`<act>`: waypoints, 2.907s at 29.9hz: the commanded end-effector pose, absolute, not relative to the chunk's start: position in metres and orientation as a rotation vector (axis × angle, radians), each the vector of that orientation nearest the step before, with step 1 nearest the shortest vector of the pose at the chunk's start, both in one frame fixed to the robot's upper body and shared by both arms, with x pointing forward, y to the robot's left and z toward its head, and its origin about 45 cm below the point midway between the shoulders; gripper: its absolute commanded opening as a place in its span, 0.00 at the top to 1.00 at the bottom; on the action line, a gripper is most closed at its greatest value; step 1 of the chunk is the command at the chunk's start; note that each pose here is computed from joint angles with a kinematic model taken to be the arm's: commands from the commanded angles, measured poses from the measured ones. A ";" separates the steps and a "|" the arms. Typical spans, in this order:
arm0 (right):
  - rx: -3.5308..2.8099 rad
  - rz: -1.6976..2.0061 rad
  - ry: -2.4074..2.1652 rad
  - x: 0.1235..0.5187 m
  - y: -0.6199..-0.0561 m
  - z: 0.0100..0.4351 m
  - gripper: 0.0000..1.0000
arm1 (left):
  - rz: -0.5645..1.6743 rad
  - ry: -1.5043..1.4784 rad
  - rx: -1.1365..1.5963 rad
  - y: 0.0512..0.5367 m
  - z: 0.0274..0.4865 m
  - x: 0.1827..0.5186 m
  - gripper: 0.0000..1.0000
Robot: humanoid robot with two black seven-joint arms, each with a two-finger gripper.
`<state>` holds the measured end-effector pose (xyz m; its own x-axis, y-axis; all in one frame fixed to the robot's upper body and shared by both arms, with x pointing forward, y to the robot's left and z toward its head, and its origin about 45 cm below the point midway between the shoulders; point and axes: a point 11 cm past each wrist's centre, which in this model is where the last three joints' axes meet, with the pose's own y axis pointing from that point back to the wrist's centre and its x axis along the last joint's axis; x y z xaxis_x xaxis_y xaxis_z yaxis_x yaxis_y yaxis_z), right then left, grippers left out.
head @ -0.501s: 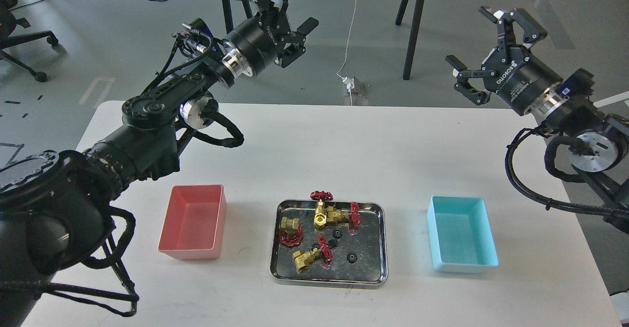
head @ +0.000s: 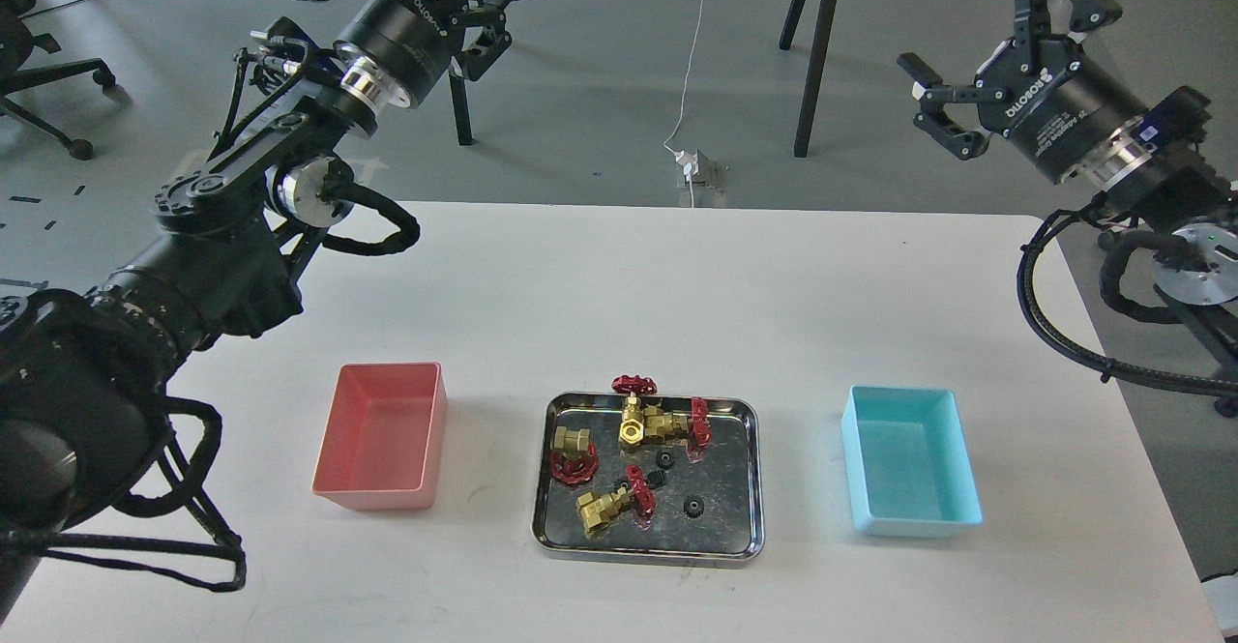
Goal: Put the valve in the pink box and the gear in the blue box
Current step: 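Move the left gripper down toward the metal tray of brass valves, then lower the left gripper onto a brass valve in the tray and grasp it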
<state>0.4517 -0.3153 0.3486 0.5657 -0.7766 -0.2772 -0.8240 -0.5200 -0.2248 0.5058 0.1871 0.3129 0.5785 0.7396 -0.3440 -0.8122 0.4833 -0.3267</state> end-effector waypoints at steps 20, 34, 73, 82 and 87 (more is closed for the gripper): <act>-2.378 0.325 1.443 0.480 -0.267 0.331 0.00 | -0.531 -1.053 1.065 0.202 0.278 0.352 0.01; -2.403 0.280 1.528 0.503 -0.251 0.335 0.00 | -0.599 -0.969 0.997 0.196 0.160 0.328 0.02; -2.406 0.350 1.591 0.493 -0.265 0.298 0.00 | -0.523 -1.055 0.901 0.156 0.119 0.333 0.62; -2.396 0.358 1.597 0.492 -0.267 0.296 0.00 | -0.479 -1.058 0.885 0.156 0.125 0.338 0.93; -2.394 0.337 1.573 0.496 -0.261 0.308 0.00 | -0.332 -1.048 0.857 0.162 0.152 0.357 0.93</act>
